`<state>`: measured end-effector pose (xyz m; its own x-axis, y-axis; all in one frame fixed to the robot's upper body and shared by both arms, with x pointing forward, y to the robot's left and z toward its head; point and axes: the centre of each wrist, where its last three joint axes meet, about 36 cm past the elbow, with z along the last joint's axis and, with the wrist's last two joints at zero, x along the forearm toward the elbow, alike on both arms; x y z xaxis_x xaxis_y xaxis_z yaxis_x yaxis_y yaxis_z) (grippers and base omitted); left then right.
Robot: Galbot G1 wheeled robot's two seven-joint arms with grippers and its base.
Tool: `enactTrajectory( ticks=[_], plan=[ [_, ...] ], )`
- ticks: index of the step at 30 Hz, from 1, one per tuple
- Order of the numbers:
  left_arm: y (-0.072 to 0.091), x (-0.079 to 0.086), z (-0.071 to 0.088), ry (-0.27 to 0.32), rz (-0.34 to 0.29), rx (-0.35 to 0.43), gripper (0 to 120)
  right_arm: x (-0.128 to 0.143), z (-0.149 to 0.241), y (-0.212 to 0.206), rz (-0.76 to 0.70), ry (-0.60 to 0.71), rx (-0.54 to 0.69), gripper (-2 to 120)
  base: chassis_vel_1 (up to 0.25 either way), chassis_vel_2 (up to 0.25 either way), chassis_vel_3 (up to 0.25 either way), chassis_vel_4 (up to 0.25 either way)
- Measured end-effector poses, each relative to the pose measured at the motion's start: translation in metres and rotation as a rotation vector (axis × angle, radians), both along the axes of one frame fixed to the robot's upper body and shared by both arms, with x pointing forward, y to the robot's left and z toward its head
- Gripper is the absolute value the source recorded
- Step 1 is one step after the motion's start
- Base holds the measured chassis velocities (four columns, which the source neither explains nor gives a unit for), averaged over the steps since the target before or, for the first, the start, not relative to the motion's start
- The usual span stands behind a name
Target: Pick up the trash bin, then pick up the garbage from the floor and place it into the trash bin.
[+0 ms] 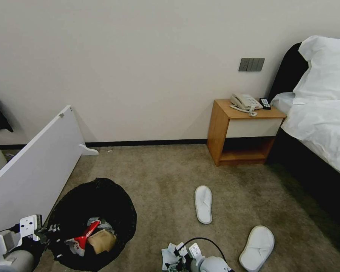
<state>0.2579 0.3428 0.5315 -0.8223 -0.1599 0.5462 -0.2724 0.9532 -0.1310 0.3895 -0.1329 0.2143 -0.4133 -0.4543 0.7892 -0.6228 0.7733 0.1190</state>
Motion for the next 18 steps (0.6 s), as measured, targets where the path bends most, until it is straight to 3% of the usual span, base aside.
enactTrajectory(
  ticks=[18],
  plan=[
    [0.001, 0.002, 0.000, -0.004, -0.003, -0.004, 2, 0.012, -0.015, -0.006, -0.021, 0.007, -0.014, 100, 0.000, 0.000, 0.000, 0.000]
  ],
)
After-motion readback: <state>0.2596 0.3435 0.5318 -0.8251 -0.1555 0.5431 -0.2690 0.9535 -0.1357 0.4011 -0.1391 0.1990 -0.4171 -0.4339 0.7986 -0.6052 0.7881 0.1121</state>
